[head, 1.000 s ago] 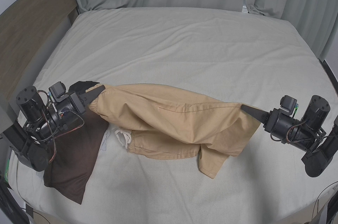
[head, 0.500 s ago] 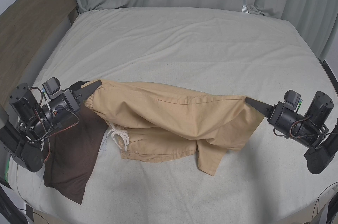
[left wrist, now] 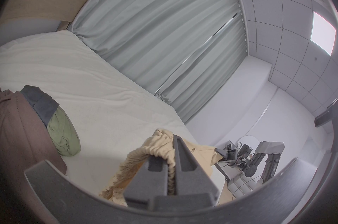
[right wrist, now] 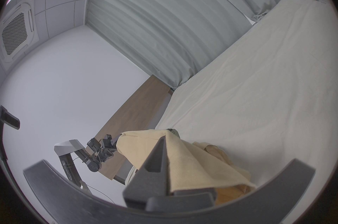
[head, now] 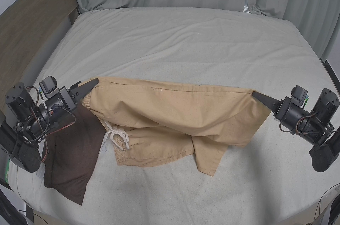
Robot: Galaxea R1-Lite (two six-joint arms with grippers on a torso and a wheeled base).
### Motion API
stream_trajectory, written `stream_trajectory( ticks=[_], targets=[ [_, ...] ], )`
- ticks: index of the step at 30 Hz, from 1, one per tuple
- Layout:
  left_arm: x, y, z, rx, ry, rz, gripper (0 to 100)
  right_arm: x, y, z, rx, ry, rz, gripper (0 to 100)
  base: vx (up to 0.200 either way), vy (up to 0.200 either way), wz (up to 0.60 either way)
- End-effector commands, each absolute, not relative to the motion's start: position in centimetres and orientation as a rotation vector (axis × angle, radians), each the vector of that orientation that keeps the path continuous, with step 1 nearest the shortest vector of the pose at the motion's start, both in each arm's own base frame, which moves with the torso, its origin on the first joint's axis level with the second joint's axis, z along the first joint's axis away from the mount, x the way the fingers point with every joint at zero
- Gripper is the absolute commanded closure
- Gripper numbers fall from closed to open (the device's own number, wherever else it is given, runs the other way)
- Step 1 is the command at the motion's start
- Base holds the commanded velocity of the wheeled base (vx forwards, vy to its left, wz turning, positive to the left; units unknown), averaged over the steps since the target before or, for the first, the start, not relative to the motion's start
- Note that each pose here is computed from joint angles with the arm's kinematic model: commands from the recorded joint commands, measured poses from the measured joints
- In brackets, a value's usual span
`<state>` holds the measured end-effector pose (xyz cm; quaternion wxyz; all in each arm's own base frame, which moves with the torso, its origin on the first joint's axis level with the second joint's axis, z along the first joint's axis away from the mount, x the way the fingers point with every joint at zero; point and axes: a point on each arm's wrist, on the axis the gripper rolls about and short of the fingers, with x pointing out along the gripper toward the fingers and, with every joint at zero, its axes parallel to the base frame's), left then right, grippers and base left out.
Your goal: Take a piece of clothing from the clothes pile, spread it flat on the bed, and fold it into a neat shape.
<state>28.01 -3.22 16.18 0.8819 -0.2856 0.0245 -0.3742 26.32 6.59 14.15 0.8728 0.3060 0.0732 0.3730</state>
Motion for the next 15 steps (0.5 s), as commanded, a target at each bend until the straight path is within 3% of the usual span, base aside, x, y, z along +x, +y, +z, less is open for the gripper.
stream_trajectory(
  ticks=[1,15],
  targets=[
    [28.2,-2.8,16.2,-0.595,0.046,-0.764,100,26.2,6.2,14.6,0.644,0.136,0.773,100,0.0,0.0,0.0],
    [28.8,-1.9,15.6,-0.6,0.052,-0.728,100,26.3,5.0,15.4,0.663,0.104,0.748,100,0.0,0.0,0.0]
  ],
)
